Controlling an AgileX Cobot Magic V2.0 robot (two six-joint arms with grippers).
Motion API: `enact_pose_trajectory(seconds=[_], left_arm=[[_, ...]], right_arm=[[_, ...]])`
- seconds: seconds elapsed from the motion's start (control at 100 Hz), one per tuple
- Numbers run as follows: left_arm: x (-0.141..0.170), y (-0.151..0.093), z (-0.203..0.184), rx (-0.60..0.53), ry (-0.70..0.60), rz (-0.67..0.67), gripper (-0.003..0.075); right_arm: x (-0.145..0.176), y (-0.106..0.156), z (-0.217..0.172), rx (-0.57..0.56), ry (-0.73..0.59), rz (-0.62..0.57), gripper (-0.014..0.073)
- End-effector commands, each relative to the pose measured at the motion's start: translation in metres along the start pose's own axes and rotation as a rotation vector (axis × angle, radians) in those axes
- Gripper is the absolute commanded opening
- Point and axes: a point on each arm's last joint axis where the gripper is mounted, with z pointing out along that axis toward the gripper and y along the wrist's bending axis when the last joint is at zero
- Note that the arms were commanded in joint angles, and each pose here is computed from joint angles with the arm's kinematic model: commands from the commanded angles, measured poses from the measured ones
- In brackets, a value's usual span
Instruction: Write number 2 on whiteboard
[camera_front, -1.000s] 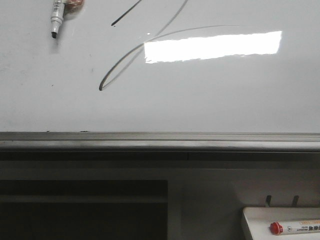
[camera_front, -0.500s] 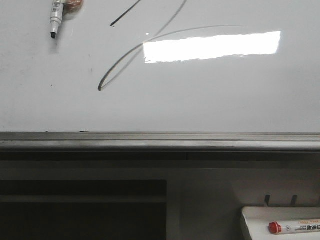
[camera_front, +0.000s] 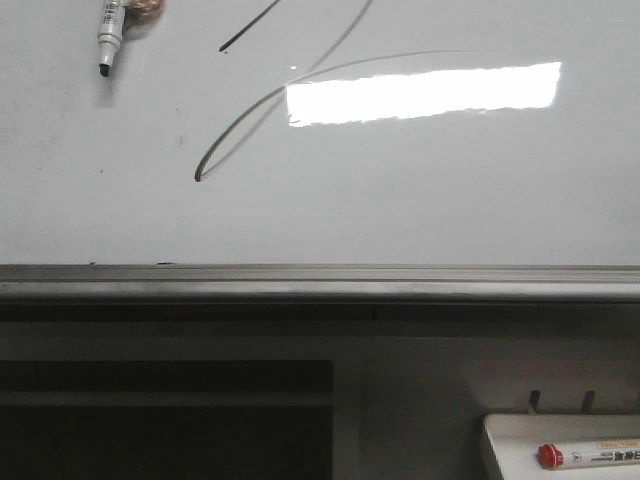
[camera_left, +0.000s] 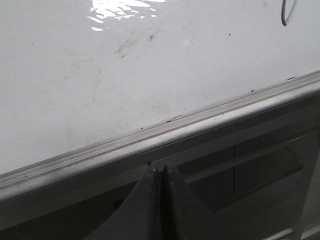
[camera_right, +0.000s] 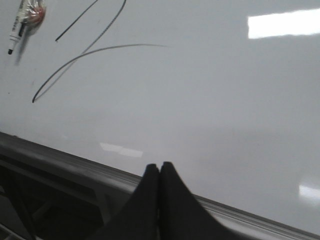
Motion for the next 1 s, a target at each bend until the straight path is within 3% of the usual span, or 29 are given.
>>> enact_pose_trajectory(seconds=[0.0, 0.12, 0.36, 0.47, 0.57, 0.71, 0.83, 0.89, 0.99], left_arm=[[-0.003, 0.001, -0.001, -0.021, -0.073, -0.026, -0.002], [-0.003, 0.001, -0.001, -0.021, -0.073, -0.026, -0.002], [-0.003, 0.001, -0.001, -0.021, -0.073, -0.026, -0.002], [-0.003, 0.001, -0.001, -0.021, -0.073, -0.026, -0.002], [-0.003, 0.001, -0.001, -0.021, -0.073, -0.026, -0.002], [-0.003, 0.001, -0.001, -0.021, -0.073, -0.026, -0.002], [-0.003, 0.001, -0.001, -0.021, -0.073, -0.026, -0.002], [-0.003, 0.001, -0.001, -0.021, -0.073, -0.026, -0.002], [-0.003, 0.001, -0.001, -0.021, -0.073, -0.026, -0.002]], right_arm=[[-0.013, 0.001, -0.001, 0.0, -0.023, -0.007, -0.0071], [-0.014, 0.001, -0.001, 0.0, -0.03, -0.02, -0.0071], [-0.029, -0.001, -0.004, 0.029, -0.13, -0.181, -0.0071], [-0.031, -0.004, -0.004, 0.068, -0.159, -0.167, -0.0071], [-0.034, -0.006, -0.005, 0.113, -0.302, -0.214, -0.0071], [-0.024, -0.005, -0.004, 0.124, -0.437, -0.169, -0.0071], [-0.004, -0.004, 0.003, 0.11, -0.371, -0.092, -0.0071], [0.005, -0.002, 0.006, 0.098, -0.261, -0.046, -0.0071], [0.02, -0.007, 0.008, 0.17, -0.102, -0.029, -0.0071]])
